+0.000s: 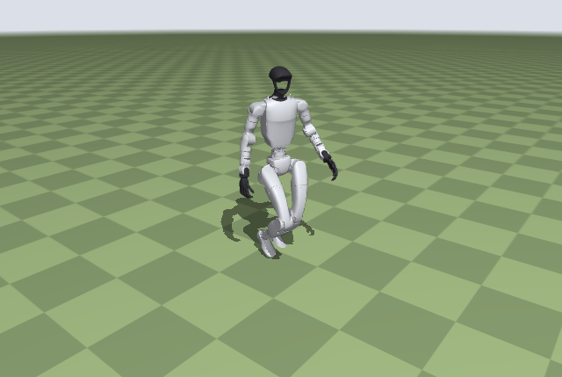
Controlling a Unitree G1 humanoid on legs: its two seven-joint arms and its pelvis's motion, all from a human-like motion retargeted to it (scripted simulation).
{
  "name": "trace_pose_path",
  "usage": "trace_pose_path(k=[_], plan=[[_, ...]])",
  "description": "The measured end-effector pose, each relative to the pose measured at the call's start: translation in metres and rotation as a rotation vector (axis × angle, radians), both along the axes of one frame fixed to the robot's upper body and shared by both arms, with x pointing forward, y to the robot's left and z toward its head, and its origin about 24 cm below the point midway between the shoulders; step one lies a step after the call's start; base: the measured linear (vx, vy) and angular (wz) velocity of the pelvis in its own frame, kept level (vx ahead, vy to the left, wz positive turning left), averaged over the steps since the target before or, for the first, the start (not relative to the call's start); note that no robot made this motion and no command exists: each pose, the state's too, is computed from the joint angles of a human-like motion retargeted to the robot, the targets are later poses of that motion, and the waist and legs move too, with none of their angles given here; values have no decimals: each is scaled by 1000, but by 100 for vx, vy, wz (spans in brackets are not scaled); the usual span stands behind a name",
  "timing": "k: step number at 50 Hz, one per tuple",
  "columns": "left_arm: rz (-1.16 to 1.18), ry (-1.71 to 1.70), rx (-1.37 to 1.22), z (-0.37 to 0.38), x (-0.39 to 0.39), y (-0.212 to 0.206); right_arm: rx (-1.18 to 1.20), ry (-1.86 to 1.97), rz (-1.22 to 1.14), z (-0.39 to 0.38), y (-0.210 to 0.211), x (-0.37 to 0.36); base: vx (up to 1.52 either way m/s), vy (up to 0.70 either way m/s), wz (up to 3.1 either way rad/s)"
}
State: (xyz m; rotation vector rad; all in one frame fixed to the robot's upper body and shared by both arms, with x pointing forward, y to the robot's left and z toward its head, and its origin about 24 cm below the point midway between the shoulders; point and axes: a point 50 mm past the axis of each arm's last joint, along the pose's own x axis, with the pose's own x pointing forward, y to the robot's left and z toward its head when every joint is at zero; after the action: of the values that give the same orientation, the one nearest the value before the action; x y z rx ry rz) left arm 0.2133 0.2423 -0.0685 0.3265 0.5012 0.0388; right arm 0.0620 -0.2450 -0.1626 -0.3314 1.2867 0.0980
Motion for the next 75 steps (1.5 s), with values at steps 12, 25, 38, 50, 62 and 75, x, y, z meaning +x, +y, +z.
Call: trace_pose_path(k=[12, 25, 38, 50, 62, 75], plan=[[-133, -311, -7, 61, 25, -16, 33, -129, 48, 7, 8, 27, -11, -18, 10], [107, 209, 7, -26, -128, 29, -144, -1243, 208, 194, -3, 206, -8, -12, -38], [-97, -223, -124, 30, -1, -31, -163, -513, 54, 58, -37, 76, -11, 15, 47], [-22, -290, -56, 40, 20, -26, 4, -323, -38, 29, -14, 5, -17, 0, 13], [290, 613, -90, -84, -197, 9, -79, -1380, 104, 210, 3, 177, -26, -7, -45], [370, 378, -160, -68, -155, 10, -204, -1210, -56, 167, -21, 144, -17, -2, -27]])
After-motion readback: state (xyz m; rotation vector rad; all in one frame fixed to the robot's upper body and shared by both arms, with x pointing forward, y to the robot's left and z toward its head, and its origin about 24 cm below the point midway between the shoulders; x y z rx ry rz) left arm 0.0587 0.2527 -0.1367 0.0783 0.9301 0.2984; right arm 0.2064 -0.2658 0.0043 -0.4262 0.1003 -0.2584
